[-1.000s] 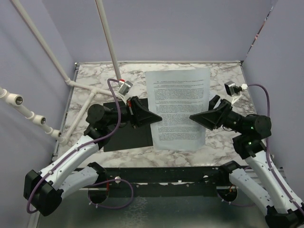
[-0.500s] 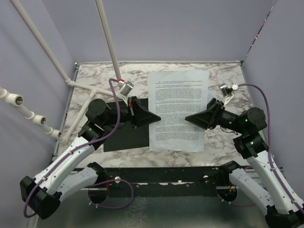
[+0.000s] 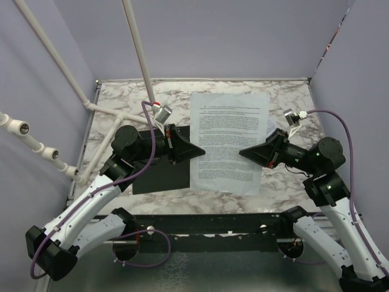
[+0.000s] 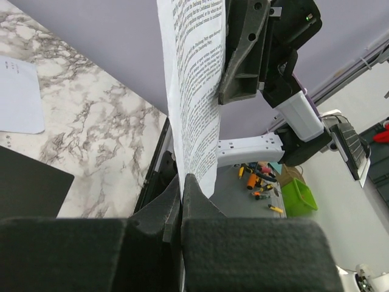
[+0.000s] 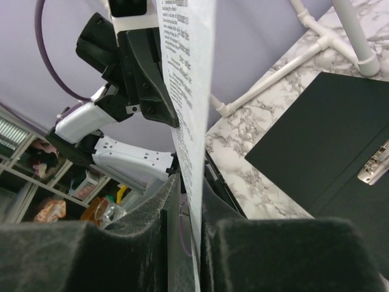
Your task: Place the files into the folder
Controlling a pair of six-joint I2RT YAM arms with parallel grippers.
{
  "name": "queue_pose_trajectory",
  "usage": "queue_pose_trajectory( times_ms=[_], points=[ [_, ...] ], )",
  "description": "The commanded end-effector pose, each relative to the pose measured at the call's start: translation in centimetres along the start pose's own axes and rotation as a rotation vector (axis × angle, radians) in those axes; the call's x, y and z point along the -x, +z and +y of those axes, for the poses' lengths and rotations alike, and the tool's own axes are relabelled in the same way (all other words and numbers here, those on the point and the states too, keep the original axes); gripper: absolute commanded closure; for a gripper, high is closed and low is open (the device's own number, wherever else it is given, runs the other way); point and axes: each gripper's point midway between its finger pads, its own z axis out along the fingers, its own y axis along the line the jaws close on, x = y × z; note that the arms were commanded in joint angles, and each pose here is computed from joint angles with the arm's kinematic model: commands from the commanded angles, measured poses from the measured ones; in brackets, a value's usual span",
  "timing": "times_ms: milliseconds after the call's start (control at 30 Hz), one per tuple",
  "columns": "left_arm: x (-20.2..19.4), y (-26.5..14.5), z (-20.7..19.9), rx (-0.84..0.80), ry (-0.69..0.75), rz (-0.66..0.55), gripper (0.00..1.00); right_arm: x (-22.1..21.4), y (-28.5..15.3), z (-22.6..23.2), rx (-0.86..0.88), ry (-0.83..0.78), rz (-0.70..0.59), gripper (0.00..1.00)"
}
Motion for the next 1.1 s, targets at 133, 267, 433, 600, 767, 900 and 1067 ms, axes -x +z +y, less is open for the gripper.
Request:
queue_pose_trajectory(
  times_ms=[133,267,433,600,767,900,1067],
  points=[
    [0.7,0.1,0.7,0.026,0.009,-0.037,1.0,-0.5,0.4,-1.2,-0.032,0.02,0.018,1.0],
    [0.9,0.2,2.5,0.111,-0.013,-0.064,0.91,-0.2,0.6,-2.3,-0.081,0.029,-0.001,1.0],
    [1.2,-0.6,6.6,0.337,-0.018,-0.099,0.5,0.5,1.1,-5.1,-0.215,0.027,-0.002,1.0],
    [2.2,-2.9,10.3,0.588,-0.018,-0.172,0.18,0.7,1.4,-8.2,-0.365,0.035,0.042,1.0],
    [2.4,-5.9,14.1,0.847,-0.017,-0.224,0.01,0.2,1.9,-10.8,-0.454,0.06,0.089,1.0],
    [0.9,-7.1,17.1,0.984,-0.048,-0.197,0.01,-0.5,2.6,-12.9,-0.506,0.101,0.131,1.0],
    [-1.3,-7.9,20.4,1.102,-0.09,-0.153,0.01,-1.4,3.6,-15.5,-0.549,0.139,0.167,1.0]
  ],
)
